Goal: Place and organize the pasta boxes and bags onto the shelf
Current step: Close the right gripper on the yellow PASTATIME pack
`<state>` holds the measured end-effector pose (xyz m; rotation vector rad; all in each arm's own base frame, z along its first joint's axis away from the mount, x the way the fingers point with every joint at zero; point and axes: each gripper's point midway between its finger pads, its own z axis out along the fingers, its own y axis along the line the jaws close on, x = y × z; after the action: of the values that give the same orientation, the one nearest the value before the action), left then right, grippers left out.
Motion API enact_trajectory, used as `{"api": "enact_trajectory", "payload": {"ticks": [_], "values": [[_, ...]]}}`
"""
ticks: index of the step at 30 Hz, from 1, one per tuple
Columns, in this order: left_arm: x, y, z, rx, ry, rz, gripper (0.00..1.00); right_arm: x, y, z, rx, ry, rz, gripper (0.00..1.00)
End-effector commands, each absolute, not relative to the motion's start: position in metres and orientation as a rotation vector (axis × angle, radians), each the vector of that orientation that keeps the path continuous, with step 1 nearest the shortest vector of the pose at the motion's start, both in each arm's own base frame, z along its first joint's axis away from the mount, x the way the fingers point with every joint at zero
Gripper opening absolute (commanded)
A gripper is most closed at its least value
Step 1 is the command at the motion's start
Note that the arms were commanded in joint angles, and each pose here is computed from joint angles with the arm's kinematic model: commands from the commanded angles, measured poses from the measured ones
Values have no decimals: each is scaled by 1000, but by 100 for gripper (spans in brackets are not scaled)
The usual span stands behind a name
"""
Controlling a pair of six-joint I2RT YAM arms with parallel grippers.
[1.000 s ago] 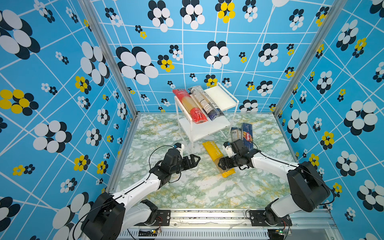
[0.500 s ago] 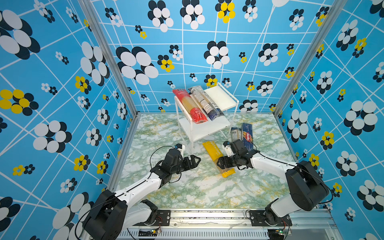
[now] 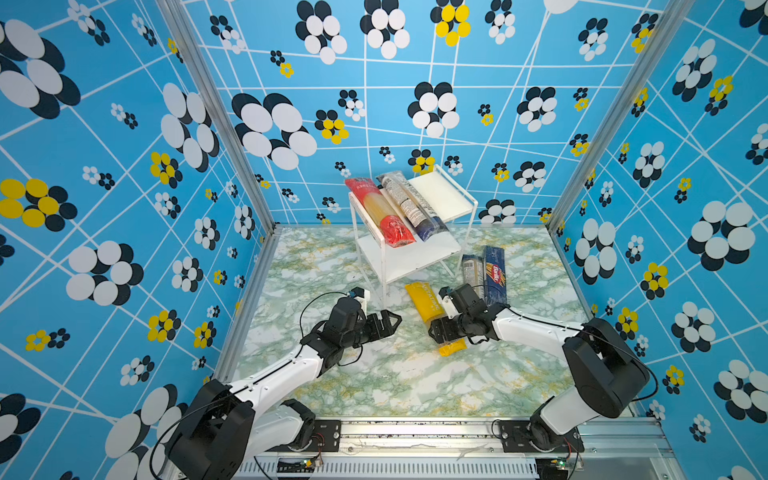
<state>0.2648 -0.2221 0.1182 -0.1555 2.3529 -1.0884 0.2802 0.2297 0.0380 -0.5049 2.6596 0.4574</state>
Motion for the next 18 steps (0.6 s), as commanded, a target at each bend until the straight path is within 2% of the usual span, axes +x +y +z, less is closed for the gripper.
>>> {"api": "enact_trajectory", "payload": {"ticks": [1, 18], "values": [[265, -220, 119, -150, 2348, -1090, 99, 265, 235, 32, -498, 2682, 448, 89], [264, -219, 115, -149, 2359, -1084, 99, 264, 236, 16, -418, 2599, 315, 90]]}}
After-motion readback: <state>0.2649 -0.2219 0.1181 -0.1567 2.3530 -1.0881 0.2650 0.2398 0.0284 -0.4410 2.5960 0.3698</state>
